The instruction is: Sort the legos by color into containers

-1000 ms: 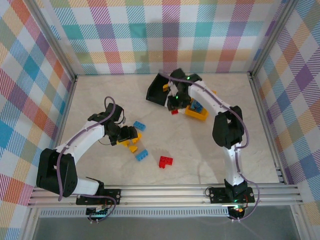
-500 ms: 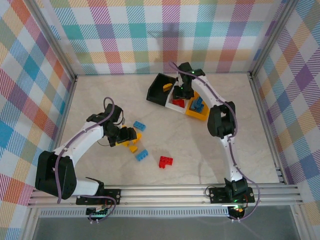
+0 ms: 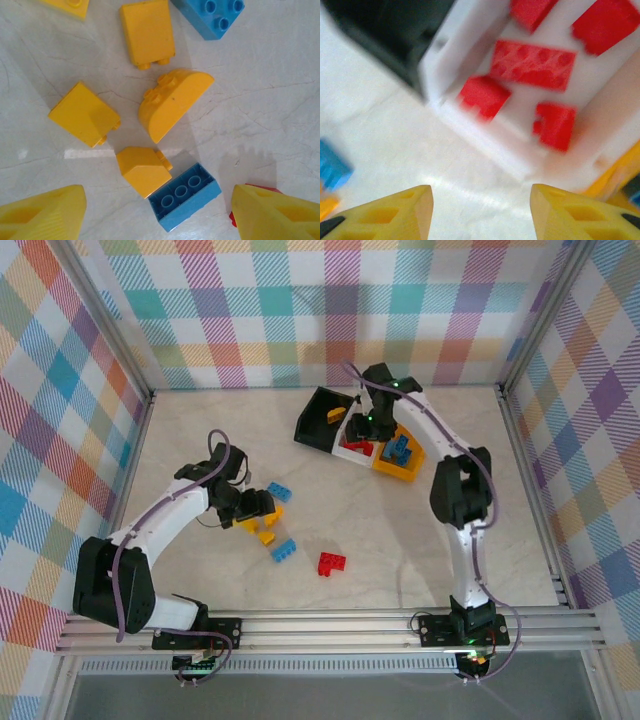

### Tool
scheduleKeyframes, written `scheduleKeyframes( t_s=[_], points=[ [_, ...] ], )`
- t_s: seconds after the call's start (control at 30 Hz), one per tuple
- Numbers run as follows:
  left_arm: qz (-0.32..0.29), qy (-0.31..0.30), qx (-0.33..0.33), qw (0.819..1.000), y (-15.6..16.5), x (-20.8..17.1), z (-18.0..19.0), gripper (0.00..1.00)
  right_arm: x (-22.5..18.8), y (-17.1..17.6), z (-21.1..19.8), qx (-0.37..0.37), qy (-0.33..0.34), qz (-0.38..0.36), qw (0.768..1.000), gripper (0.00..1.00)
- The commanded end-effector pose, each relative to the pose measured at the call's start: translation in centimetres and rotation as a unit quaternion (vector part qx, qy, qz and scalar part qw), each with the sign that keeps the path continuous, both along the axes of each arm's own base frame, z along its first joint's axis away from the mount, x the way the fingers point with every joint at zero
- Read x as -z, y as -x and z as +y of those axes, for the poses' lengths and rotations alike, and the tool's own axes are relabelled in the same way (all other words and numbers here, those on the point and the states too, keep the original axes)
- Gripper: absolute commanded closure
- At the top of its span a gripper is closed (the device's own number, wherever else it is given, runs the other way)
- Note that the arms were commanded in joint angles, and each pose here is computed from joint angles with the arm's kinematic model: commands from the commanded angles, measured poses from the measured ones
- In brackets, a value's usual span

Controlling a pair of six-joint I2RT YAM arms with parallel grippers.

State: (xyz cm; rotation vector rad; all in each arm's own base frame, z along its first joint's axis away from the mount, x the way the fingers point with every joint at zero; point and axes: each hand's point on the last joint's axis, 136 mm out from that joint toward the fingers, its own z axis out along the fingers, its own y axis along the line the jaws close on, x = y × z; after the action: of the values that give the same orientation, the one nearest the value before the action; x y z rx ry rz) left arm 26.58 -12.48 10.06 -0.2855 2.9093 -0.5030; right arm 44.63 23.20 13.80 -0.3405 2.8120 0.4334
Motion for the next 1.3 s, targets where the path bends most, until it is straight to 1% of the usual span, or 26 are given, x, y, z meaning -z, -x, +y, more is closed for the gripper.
scheduleKeyframes(
  t_s=[0.0, 0.1, 0.17, 0.23, 0.3, 0.37, 0.4, 0.47, 0.5, 0.53, 0.6, 0.7, 0.83, 1.07, 1.2, 1.27],
  points=[
    [-0.011, 0.013, -0.014, 1.000, -0.9, -0.4, 0.0, 0.23, -2.3, 7.1, 3.6, -0.108, -0.046, 0.020, 0.993, 0.43],
    [-0.015, 0.013, -0.015, 1.000, -0.7, -0.4, 0.1, 0.23, -0.3, 13.3, 4.0, -0.187, -0.025, 0.043, 0.981, 0.42],
    [-0.014, 0.014, -0.014, 1.000, -0.6, -0.3, 0.1, 0.23, 1.3, 17.2, 4.1, -0.232, -0.025, 0.060, 0.971, 0.41],
    [-0.012, 0.016, -0.013, 1.000, -0.5, -0.2, 0.0, 0.23, 3.1, 20.3, 3.7, -0.263, -0.025, 0.078, 0.961, 0.40],
    [-0.013, 0.017, -0.014, 1.000, -0.4, -0.1, 0.0, 0.23, 4.7, 22.8, 3.5, -0.317, -0.022, 0.061, 0.946, 0.38],
    [-0.016, 0.021, -0.017, 1.000, -0.2, -0.3, 0.0, 0.23, 5.5, 24.8, 4.0, -0.374, -0.044, 0.022, 0.926, 0.36],
    [-0.018, 0.023, -0.019, 0.999, -0.2, -0.3, 0.0, 0.23, 5.5, 26.0, 4.3, -0.406, -0.061, 0.001, 0.912, 0.36],
    [-0.019, 0.024, -0.021, 0.999, 0.2, -0.4, 0.1, 0.23, 5.3, 27.8, 5.0, -0.477, -0.087, -0.048, 0.873, 0.33],
    [-0.021, 0.023, -0.023, 0.999, 0.3, -0.4, 0.2, 0.23, 5.8, 28.3, 4.8, -0.502, -0.079, -0.072, 0.858, 0.31],
    [-0.021, 0.023, -0.023, 0.999, 0.6, -0.4, 0.3, 0.23, 6.1, 28.3, 4.7, -0.510, -0.072, -0.086, 0.853, 0.28],
    [-0.022, 0.023, -0.023, 0.999, 0.9, -0.4, 0.4, 0.23, 6.6, 28.0, 4.7, -0.509, -0.063, -0.085, 0.854, 0.27],
    [-0.021, 0.019, -0.020, 0.999, 1.4, -0.5, 0.6, 0.23, 7.5, 28.3, 4.5, -0.515, -0.054, -0.063, 0.853, 0.27],
    [-0.028, 0.011, -0.018, 0.999, 1.8, -0.8, 1.1, 0.23, 8.7, 28.6, 4.9, -0.524, -0.046, -0.059, 0.848, 0.25],
    [-0.022, 0.006, -0.010, 1.000, 1.9, -0.5, 1.3, 0.22, 11.1, 27.2, 5.4, -0.537, 0.014, -0.051, 0.842, 0.24],
    [-0.020, 0.003, -0.007, 1.000, 1.9, -0.5, 1.5, 0.22, 12.0, 26.2, 5.6, -0.539, 0.036, -0.049, 0.840, 0.26],
    [-0.019, 0.001, -0.006, 1.000, 2.1, -0.5, 1.7, 0.22, 12.4, 25.9, 5.7, -0.539, 0.045, -0.044, 0.840, 0.29]
  ],
)
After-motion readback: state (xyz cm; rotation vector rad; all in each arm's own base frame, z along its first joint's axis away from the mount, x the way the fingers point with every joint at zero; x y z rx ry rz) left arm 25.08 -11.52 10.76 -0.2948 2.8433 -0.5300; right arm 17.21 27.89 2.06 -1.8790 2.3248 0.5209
